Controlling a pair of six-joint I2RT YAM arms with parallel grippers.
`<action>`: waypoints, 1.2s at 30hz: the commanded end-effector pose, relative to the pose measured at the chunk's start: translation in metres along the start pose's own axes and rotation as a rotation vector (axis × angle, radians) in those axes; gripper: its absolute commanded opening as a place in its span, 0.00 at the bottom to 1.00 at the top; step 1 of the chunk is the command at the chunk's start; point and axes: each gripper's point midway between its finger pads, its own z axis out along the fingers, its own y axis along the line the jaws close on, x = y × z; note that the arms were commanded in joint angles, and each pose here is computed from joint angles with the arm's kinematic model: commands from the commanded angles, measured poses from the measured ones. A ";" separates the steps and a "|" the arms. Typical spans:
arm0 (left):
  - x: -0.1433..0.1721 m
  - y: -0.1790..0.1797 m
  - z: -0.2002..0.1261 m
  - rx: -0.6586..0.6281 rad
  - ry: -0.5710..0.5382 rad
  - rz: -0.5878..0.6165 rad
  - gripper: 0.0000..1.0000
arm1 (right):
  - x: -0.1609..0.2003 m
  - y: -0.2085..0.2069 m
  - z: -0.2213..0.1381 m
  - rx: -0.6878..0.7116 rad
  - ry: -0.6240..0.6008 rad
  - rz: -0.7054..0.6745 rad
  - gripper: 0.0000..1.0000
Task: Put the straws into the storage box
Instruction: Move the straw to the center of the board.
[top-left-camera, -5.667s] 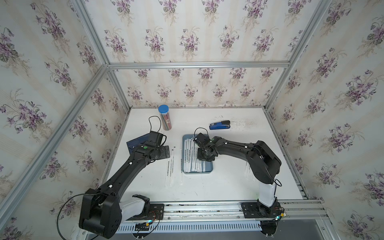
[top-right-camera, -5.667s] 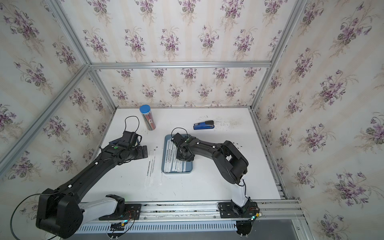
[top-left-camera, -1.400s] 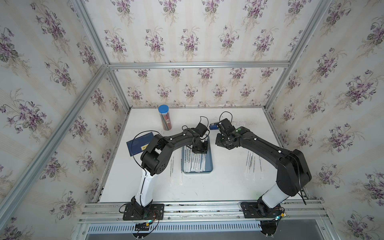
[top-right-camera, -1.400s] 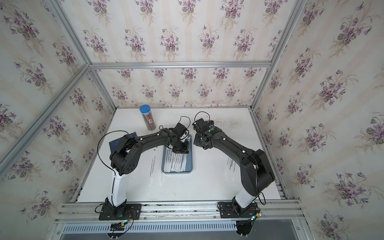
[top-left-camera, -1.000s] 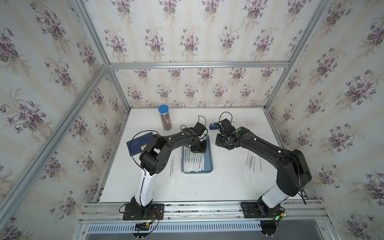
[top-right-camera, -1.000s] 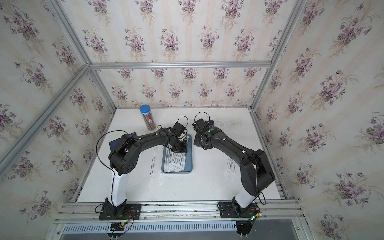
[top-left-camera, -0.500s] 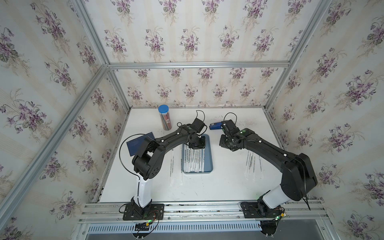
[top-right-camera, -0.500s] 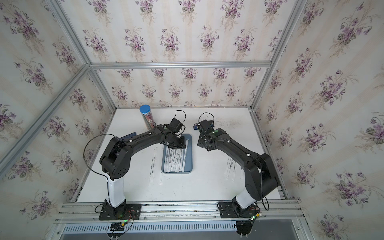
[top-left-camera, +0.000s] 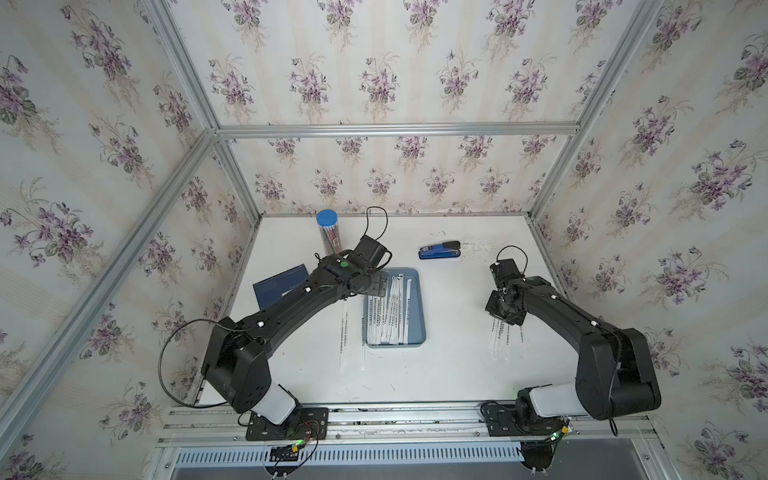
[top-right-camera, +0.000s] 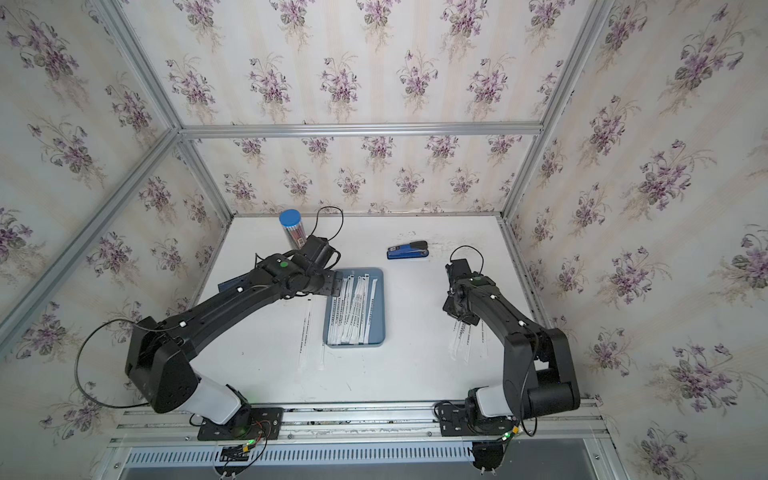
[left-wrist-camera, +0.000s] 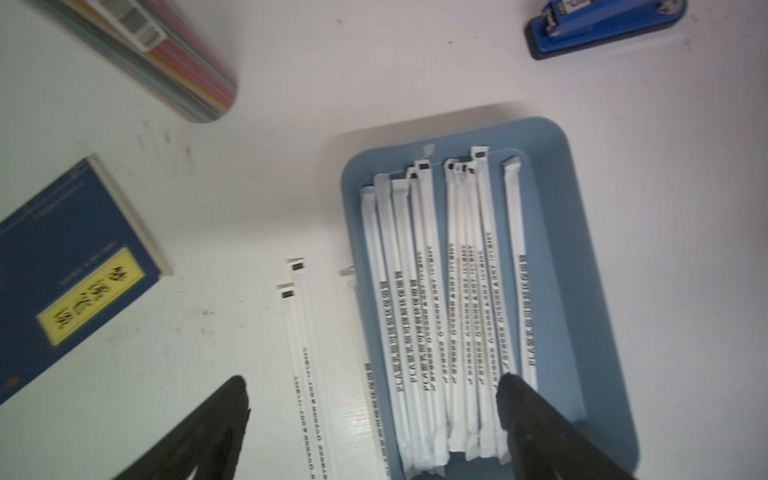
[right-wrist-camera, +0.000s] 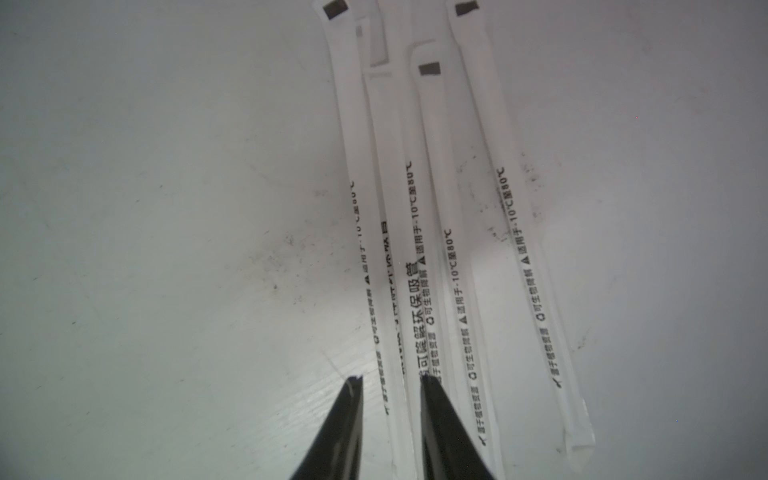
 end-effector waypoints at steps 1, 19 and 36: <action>-0.001 0.039 -0.005 -0.129 -0.056 0.005 0.95 | -0.006 -0.001 0.009 0.016 -0.022 -0.015 0.29; 0.028 0.045 0.016 -0.050 0.023 -0.095 0.94 | 0.004 0.002 0.034 0.013 0.014 -0.038 0.22; 0.034 0.038 0.026 -0.024 0.056 -0.098 0.94 | -0.002 0.010 0.038 0.009 0.015 -0.063 0.25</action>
